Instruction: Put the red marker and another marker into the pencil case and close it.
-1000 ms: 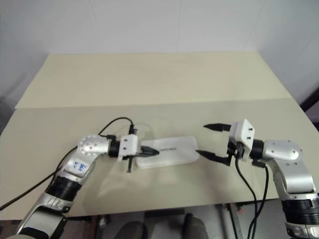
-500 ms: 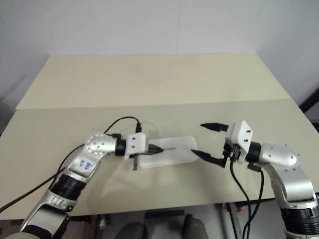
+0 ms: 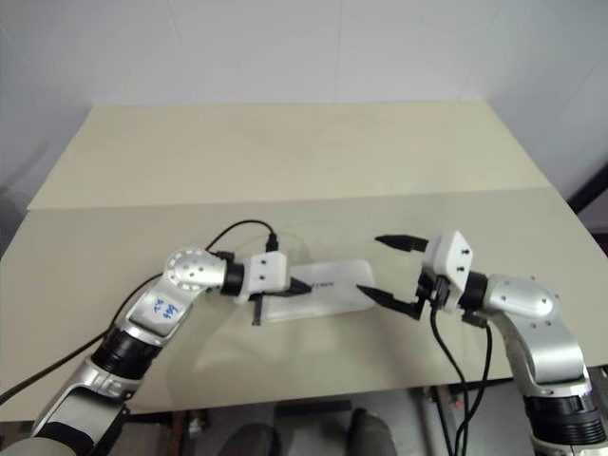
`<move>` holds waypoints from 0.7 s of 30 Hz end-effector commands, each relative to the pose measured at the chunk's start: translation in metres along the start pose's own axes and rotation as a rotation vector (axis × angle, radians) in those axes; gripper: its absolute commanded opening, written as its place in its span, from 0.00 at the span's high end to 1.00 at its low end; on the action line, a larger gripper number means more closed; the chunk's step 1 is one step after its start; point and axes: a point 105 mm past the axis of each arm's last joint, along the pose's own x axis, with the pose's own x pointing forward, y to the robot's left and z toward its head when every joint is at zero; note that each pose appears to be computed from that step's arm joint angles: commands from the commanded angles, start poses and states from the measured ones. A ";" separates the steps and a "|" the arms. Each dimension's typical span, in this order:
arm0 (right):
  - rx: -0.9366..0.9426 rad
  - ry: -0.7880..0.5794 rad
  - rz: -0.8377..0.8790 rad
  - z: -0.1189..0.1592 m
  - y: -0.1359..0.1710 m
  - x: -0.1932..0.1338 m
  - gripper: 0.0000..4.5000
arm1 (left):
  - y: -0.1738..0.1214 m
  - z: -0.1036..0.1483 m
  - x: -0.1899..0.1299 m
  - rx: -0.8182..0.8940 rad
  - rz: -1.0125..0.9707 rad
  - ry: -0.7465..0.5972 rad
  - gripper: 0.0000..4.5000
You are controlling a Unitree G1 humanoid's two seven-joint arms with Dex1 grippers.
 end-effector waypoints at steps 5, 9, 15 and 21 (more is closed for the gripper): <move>-0.031 -0.039 0.016 0.010 -0.004 0.008 0.00 | -0.015 -0.024 0.015 -0.132 -0.018 0.075 0.99; -0.028 -0.036 0.031 0.010 -0.005 0.009 0.00 | 0.001 -0.001 0.011 -0.141 0.084 -0.091 0.99; -0.024 -0.026 0.066 0.007 -0.009 0.010 0.00 | 0.015 0.021 -0.030 -0.141 0.222 -0.316 0.99; -0.031 -0.020 0.098 0.006 -0.013 0.011 0.00 | 0.006 0.010 -0.061 -0.143 0.241 -0.334 0.99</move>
